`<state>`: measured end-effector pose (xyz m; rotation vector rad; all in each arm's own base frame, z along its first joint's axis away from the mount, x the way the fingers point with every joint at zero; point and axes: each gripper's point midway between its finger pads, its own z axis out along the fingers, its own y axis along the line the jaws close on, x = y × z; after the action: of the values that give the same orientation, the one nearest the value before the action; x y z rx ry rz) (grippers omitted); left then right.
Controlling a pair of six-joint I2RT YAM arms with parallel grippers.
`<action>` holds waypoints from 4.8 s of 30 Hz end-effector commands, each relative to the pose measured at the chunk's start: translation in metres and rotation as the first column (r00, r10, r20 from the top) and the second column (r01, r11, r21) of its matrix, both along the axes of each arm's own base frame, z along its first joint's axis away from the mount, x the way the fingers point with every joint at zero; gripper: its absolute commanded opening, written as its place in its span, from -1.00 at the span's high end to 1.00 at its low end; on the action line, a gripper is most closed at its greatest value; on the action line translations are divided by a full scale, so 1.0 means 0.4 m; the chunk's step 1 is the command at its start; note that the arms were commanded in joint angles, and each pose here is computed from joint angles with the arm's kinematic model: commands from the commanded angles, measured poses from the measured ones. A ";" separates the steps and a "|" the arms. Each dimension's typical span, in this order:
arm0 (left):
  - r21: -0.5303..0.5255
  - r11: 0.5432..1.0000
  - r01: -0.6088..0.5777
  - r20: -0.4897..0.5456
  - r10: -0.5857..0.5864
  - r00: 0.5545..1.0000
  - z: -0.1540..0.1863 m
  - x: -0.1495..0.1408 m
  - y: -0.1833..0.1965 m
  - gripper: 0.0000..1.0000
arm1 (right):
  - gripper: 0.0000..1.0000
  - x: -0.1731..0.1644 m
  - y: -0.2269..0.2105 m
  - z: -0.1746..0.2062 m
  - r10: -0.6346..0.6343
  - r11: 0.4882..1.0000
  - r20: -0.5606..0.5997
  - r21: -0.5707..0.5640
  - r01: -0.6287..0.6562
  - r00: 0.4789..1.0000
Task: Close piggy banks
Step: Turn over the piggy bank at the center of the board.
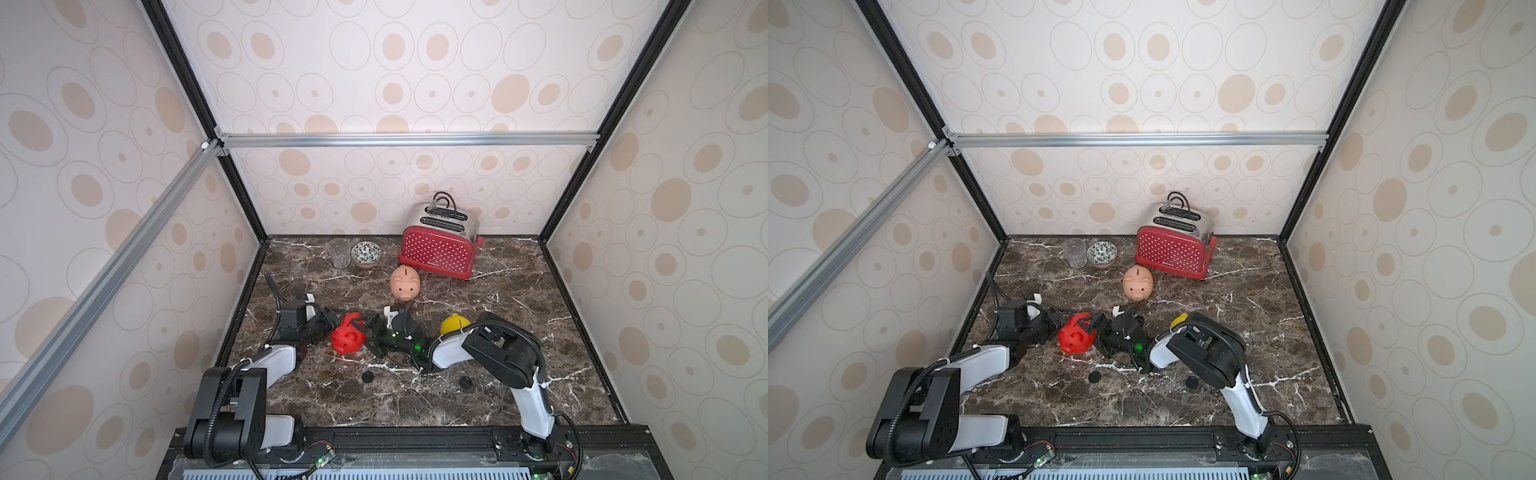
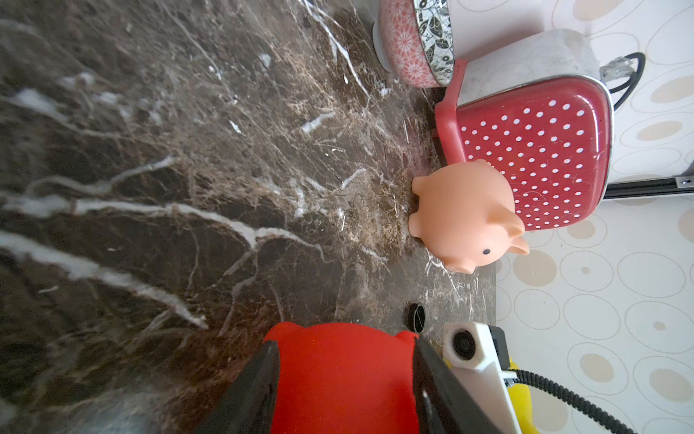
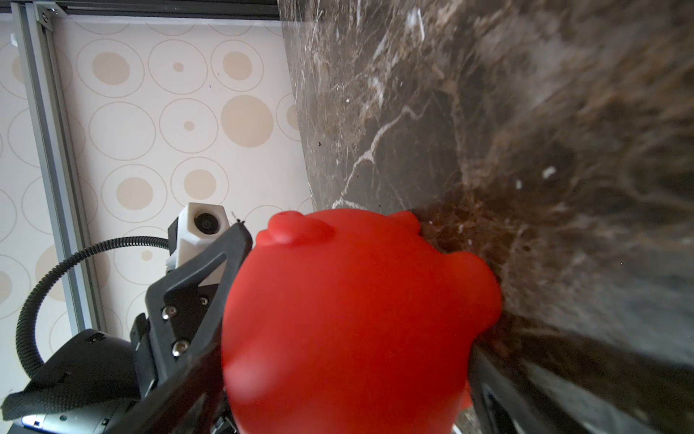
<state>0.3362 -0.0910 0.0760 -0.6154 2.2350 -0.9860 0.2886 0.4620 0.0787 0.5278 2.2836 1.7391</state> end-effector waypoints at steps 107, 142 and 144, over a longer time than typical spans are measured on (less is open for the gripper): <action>-0.016 0.999 0.042 -0.282 -0.044 0.958 -0.213 -0.111 0.000 0.09 | -0.99 -0.066 0.006 0.364 0.039 0.921 0.322 0.355 -0.159 0.946; 0.042 0.997 0.063 -0.301 -0.047 0.952 -0.216 -0.131 0.017 0.03 | -0.99 -0.118 0.014 0.216 0.261 0.965 0.184 -0.015 -0.263 0.948; 0.038 0.997 0.065 -0.304 -0.050 0.951 -0.217 -0.131 0.015 0.04 | -0.99 -0.123 0.012 0.193 0.289 0.957 0.147 -0.087 -0.278 0.946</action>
<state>0.3269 -0.0799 0.0300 -0.6331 2.3395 -0.9461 0.2549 0.4623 0.1570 0.1406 2.2666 1.8155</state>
